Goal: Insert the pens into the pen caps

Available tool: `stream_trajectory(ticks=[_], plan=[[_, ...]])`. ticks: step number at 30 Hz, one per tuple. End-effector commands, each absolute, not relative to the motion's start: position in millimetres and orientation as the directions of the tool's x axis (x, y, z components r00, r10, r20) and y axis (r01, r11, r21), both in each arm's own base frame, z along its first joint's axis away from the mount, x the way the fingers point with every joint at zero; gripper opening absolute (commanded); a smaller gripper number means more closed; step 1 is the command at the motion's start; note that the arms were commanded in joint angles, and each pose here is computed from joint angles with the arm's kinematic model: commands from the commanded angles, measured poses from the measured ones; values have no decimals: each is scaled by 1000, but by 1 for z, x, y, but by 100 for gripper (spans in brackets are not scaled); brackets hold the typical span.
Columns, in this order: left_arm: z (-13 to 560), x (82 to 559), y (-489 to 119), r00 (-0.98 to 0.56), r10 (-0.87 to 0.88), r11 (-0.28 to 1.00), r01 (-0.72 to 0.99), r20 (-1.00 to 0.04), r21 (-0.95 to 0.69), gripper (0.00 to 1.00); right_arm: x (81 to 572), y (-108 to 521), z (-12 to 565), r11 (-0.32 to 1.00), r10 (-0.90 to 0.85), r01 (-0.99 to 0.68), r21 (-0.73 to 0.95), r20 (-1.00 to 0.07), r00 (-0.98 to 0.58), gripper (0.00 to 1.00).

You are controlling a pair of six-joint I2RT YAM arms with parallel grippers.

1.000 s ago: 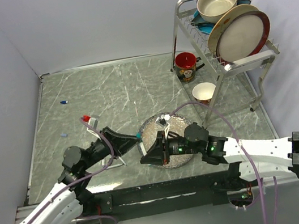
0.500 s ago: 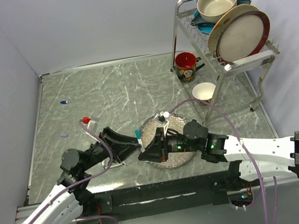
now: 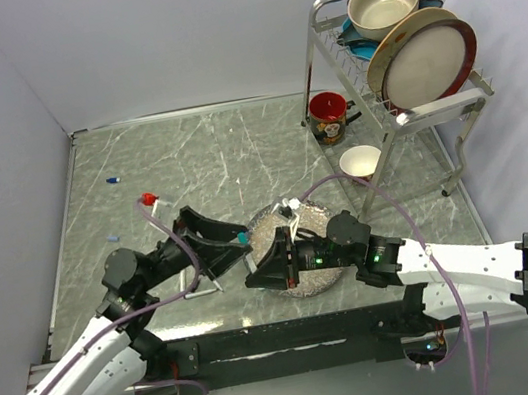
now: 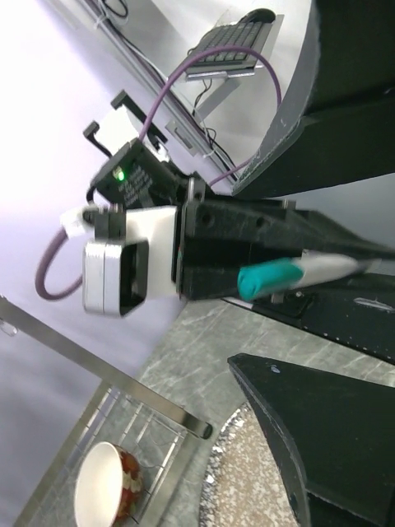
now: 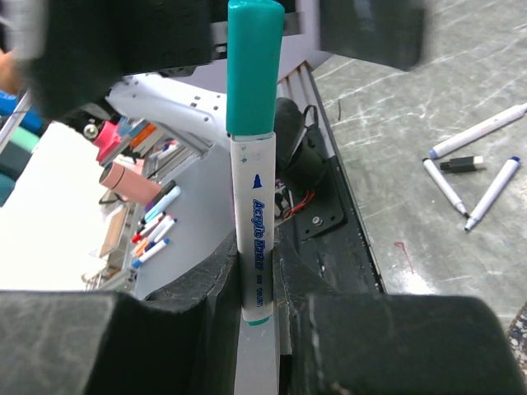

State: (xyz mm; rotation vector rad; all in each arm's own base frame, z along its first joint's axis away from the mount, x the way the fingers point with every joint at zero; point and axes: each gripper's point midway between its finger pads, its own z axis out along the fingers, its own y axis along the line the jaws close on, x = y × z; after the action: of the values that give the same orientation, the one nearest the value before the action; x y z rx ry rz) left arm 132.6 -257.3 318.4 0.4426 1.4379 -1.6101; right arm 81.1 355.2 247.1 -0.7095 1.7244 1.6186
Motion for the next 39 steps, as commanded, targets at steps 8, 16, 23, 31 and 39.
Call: stream_trajectory(ticks=[8,16,23,31,39], plan=[[342,129,-267,-506,-372,9,836,-778,-548,75,66,357,281,-41,74,-817,575,-814,-576,0],[351,123,-268,-517,-369,-43,840,-773,-541,68,64,356,278,-41,67,-812,583,-809,-584,0],[353,123,-271,-523,-352,-51,839,-777,-542,60,63,357,279,-43,65,-812,583,-809,-584,0],[341,121,-273,-570,-322,-67,810,-756,-582,1,74,358,286,1,120,-799,602,-793,-597,0],[326,104,-267,-606,-329,-104,785,-724,-610,1,91,356,342,-6,274,-814,581,-782,-560,0]])
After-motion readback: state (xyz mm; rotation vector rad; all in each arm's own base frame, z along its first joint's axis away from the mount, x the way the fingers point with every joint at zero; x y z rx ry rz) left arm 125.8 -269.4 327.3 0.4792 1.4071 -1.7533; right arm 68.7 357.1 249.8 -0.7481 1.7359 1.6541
